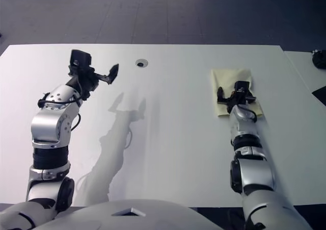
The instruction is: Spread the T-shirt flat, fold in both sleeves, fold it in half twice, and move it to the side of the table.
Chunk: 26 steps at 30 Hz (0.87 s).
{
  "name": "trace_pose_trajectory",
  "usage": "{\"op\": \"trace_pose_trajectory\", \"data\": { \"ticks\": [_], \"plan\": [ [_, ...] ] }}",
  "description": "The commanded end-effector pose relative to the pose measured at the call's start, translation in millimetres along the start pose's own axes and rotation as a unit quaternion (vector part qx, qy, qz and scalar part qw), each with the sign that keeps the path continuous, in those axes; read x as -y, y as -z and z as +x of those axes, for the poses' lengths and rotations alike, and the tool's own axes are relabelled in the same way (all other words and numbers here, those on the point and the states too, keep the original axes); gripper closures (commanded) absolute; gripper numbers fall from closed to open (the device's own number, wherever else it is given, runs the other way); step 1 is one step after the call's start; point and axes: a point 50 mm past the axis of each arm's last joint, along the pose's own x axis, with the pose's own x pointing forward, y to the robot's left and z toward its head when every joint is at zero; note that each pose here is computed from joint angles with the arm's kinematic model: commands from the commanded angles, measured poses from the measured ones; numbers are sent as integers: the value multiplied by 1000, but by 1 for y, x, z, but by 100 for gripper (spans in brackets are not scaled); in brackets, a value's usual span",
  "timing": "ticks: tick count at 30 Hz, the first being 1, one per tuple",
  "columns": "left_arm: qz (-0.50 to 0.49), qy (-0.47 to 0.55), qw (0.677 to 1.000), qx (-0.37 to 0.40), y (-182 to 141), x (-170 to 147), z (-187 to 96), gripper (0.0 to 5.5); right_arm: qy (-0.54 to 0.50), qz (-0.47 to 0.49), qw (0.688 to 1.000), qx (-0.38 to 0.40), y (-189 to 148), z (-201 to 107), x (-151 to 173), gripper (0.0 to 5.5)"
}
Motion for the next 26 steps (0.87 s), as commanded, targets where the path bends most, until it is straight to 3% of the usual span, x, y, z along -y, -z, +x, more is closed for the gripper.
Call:
{"op": "trace_pose_trajectory", "data": {
  "ticks": [1,6,10,26],
  "plan": [
    [-15,-61,997,37,-23,-3,-6,10,-40,8,993,112,-85,-55,-33,13],
    [-30,-101,994,22,-13,-1,-24,10,-106,-15,990,93,-81,-93,-75,13],
    [-38,-108,993,12,-8,3,-30,10,-136,-16,986,97,-85,-97,-93,13],
    [-52,-51,997,-8,-9,17,-24,10,-74,-9,994,82,-86,-97,-82,13]
  ]
}}
